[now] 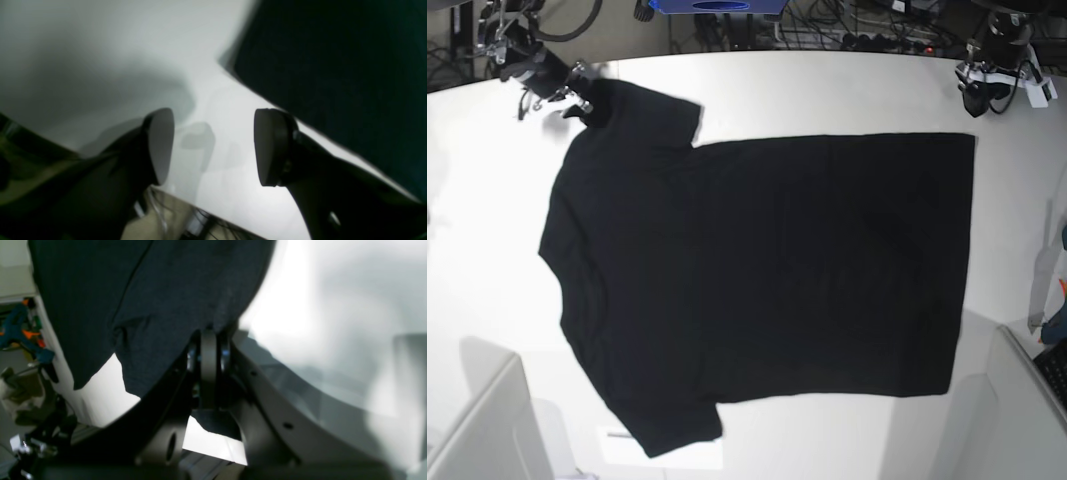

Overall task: Fold the T-shirt properly
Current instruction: 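Grasp the shirt's shoulder corners with the right and left grippers, then pull the grasped shoulder edge outward to straighten the shirt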

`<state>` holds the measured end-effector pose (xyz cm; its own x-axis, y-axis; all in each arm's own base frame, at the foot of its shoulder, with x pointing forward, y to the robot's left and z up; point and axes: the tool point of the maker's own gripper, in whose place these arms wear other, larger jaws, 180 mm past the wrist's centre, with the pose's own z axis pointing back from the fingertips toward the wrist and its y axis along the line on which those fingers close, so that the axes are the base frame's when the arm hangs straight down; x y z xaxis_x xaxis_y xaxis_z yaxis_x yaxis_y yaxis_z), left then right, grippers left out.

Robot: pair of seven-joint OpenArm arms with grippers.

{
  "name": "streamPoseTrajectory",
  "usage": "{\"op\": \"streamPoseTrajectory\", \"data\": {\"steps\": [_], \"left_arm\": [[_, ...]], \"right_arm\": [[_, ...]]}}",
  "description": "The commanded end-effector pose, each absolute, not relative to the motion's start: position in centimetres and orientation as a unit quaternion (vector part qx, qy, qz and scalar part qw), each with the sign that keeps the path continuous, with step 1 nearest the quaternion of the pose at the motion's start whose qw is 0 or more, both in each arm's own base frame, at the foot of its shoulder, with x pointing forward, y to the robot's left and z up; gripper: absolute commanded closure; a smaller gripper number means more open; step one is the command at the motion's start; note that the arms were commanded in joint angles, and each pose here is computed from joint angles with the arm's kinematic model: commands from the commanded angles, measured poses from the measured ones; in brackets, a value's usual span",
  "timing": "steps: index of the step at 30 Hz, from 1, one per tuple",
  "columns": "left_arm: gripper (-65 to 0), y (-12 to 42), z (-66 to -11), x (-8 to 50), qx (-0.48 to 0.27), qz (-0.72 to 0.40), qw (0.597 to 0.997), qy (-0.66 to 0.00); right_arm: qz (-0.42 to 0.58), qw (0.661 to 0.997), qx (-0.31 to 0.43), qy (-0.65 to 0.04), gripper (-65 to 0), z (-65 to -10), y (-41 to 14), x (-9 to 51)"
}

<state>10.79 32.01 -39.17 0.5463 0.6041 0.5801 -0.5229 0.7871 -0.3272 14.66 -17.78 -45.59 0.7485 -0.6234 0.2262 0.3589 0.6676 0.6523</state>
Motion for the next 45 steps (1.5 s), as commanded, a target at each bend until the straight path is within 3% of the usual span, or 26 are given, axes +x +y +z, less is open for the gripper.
{"op": "streamPoseTrajectory", "data": {"steps": [1,14,28,31,34,35,45], "left_arm": [[-37.0,32.3,-38.3,11.4,-0.065,0.319,0.872,-0.365],[-37.0,34.0,-40.0,14.8,-0.083,0.363,0.849,-0.375],[-35.4,31.1,-43.3,16.7,-0.12,0.366,0.857,-0.343],[-25.3,31.1,-43.3,16.8,-0.121,0.366,0.856,-0.344],[-3.1,30.3,-43.5,17.6,-0.131,0.358,0.858,-0.344],[0.0,29.9,-43.7,17.6,-0.133,0.354,0.861,-0.339],[0.0,30.0,-39.0,16.4,-0.119,0.291,0.876,-0.367]], "right_arm": [[-0.27,0.91,0.267,-0.164,0.0,-47.5,-17.9,11.9],[-0.265,0.911,0.267,-0.168,0.0,-47.2,-18.0,12.1],[-0.264,0.912,0.267,-0.166,0.0,-47.3,-17.9,11.9],[-0.264,0.912,0.267,-0.166,0.0,-47.3,-17.9,11.9],[-0.258,0.912,0.267,-0.173,0.0,-46.9,-17.9,12.2],[-0.253,0.912,0.268,-0.179,0.0,-46.5,-17.9,12.5],[-0.204,0.916,0.258,-0.232,0.0,-41.8,-17.5,13.1]]}}
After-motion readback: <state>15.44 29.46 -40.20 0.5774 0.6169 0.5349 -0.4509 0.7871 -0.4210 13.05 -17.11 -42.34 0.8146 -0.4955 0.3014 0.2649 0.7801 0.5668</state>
